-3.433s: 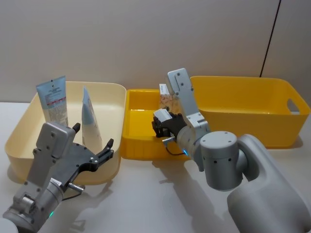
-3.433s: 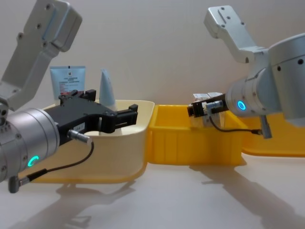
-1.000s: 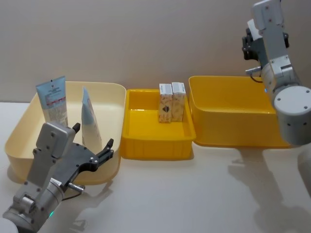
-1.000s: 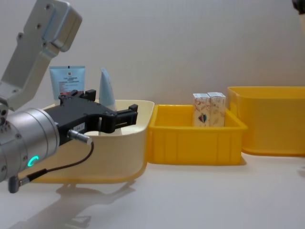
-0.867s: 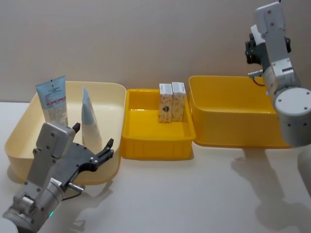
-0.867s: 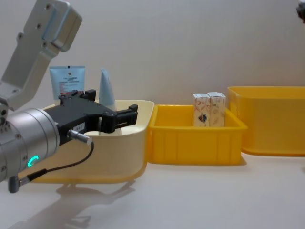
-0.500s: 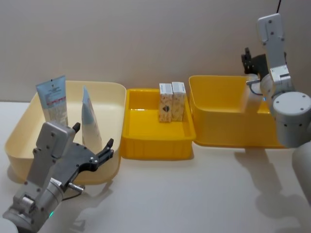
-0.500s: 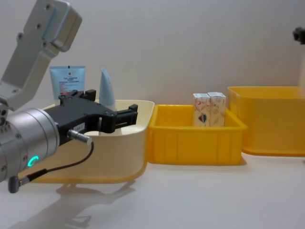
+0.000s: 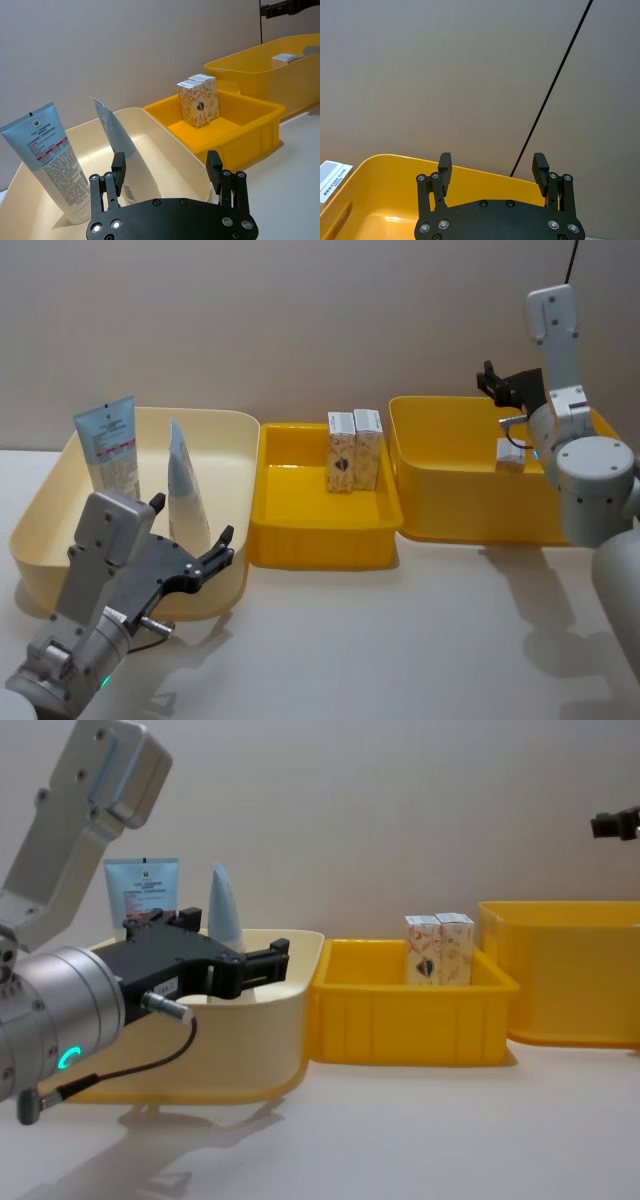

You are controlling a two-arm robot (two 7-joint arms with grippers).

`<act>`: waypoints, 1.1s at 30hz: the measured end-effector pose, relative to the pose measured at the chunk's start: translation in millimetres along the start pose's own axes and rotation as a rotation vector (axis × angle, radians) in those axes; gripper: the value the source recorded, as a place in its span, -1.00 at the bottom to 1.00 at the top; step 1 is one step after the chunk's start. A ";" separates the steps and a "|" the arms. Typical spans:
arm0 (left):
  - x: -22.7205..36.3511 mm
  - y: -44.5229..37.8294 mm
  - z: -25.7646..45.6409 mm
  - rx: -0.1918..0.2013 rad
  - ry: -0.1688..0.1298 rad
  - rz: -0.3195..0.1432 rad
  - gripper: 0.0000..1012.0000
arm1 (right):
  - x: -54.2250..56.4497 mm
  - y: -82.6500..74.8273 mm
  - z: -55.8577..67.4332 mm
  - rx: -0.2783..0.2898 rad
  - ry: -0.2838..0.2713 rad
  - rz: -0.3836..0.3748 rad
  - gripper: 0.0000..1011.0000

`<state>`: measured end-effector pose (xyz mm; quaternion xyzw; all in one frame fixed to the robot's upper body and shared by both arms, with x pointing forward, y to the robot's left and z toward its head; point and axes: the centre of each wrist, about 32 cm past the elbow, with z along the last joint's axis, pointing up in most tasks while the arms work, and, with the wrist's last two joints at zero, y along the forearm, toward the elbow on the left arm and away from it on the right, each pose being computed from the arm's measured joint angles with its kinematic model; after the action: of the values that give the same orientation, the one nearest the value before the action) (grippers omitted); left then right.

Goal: Bimanual collaborative sorting of washing and personal care products

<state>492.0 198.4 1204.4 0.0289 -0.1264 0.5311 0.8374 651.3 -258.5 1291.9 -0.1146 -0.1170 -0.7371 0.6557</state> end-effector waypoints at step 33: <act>13.8 -39.7 8.5 0.040 0.001 0.024 0.98 | -1.7 4.0 -5.3 -0.019 0.021 0.012 0.98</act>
<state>531.7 191.8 1219.3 0.0438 -0.1154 0.5435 0.8303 655.4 -259.0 1286.5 -0.1138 -0.1023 -0.7355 0.6600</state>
